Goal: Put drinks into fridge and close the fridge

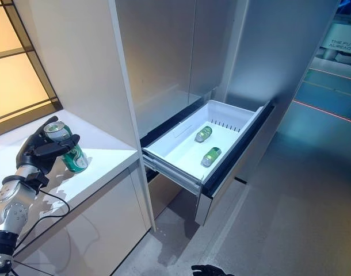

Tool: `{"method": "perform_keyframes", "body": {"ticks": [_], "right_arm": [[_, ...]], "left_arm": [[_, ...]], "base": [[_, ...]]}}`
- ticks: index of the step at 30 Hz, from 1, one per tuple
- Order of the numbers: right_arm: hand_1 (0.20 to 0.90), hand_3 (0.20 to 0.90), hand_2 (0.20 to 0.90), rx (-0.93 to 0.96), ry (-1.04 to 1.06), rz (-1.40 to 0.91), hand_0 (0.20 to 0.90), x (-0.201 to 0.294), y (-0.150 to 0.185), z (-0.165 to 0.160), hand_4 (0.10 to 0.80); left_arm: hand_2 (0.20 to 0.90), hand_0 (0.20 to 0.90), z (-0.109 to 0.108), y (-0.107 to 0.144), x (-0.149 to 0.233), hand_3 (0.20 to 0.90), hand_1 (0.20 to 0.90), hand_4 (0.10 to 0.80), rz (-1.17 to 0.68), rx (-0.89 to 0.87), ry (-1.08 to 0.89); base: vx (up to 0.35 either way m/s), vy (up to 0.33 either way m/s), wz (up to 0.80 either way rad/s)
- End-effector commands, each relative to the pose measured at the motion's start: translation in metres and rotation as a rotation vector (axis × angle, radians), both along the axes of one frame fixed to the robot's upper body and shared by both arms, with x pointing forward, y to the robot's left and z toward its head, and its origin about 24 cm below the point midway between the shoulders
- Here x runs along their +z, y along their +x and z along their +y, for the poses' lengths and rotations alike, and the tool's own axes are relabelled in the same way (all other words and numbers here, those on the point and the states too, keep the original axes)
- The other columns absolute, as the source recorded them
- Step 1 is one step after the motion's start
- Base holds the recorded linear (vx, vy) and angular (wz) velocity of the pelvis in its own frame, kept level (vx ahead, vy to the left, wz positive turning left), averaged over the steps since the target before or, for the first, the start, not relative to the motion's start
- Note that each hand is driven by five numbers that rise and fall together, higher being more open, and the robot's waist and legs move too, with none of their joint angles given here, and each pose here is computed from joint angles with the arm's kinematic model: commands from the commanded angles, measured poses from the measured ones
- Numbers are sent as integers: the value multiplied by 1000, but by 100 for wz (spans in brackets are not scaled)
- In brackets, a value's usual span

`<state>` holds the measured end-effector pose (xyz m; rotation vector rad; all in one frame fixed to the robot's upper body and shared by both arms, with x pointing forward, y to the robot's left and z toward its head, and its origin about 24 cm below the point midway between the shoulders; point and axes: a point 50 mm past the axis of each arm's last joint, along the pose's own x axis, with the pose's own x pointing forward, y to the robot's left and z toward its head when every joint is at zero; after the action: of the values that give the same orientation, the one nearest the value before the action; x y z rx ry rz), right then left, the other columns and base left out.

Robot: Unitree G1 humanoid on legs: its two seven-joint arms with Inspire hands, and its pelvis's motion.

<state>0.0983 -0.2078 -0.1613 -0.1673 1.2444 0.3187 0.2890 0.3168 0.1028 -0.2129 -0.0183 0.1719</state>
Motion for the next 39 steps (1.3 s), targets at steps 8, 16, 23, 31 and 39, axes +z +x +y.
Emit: {"method": "perform_keyframes", "body": {"ticks": [8,16,23,31,39], "right_arm": [[900,900,900,45,-35,111,900,-5,-29,-10,800],[900,900,900,50,-35,109,900,-5,-29,-9,800],[900,900,900,49,-36,110,900,-5,-28,-9,800],[900,900,900,50,-36,110,900,-5,-28,-10,800],[900,900,900,48,-35,108,900,-5,-27,-10,800]], "left_arm": [[900,900,1,19,116,900,900,800,-471,4,43],[900,900,1,19,118,900,900,800,-473,-5,51],[900,900,1,20,119,900,900,800,-472,-12,54],[900,900,2,20,123,900,900,800,-481,-16,59],[900,900,0,21,125,900,900,800,-478,-22,67]], "base": [[0,0,0],[0,0,0],[0,0,0],[0,0,0],[0,0,0]]}}
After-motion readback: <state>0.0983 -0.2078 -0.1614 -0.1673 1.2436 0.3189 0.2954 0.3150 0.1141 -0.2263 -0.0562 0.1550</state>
